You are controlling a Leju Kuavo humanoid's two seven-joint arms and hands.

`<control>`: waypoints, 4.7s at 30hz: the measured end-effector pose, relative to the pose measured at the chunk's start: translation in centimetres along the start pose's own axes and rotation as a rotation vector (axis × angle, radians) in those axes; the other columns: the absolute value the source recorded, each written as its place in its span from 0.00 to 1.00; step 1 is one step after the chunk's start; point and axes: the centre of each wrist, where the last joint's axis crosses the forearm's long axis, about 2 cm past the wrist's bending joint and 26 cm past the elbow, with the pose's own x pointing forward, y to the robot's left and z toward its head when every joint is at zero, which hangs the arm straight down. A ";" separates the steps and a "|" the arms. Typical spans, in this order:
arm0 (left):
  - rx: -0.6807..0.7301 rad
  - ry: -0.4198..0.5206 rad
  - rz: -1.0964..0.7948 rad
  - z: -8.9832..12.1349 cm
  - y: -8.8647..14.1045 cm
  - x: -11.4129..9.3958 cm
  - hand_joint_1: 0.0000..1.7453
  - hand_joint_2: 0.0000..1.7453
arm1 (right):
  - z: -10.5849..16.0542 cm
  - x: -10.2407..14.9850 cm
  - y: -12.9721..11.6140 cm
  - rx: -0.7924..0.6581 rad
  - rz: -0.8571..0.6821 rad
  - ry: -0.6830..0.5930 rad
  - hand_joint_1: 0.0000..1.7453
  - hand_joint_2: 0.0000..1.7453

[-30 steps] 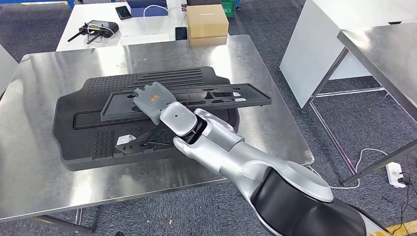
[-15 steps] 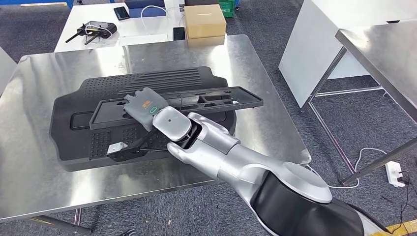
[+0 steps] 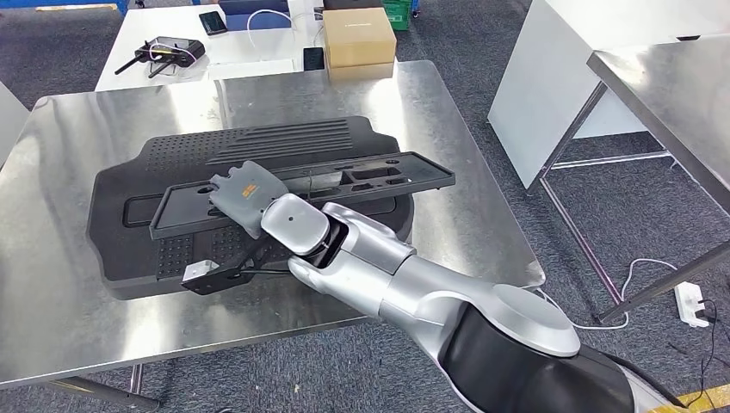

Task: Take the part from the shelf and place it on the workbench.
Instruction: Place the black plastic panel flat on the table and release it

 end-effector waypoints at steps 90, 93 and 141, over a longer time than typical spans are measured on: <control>-0.003 0.001 0.152 -0.1 0.8 -0.2 0.00 0.00 | 2.6 -2.9 10.1 0.354 0.035 0.183 0.00 0.00; 0.001 0.001 0.144 -0.1 0.9 -0.3 0.00 0.00 | 2.6 -3.0 10.1 0.330 0.049 0.184 0.00 0.00; 0.142 0.075 0.199 0.8 -1.7 2.0 0.00 0.00 | 1.6 -0.3 3.2 -0.416 -0.190 0.060 0.00 0.00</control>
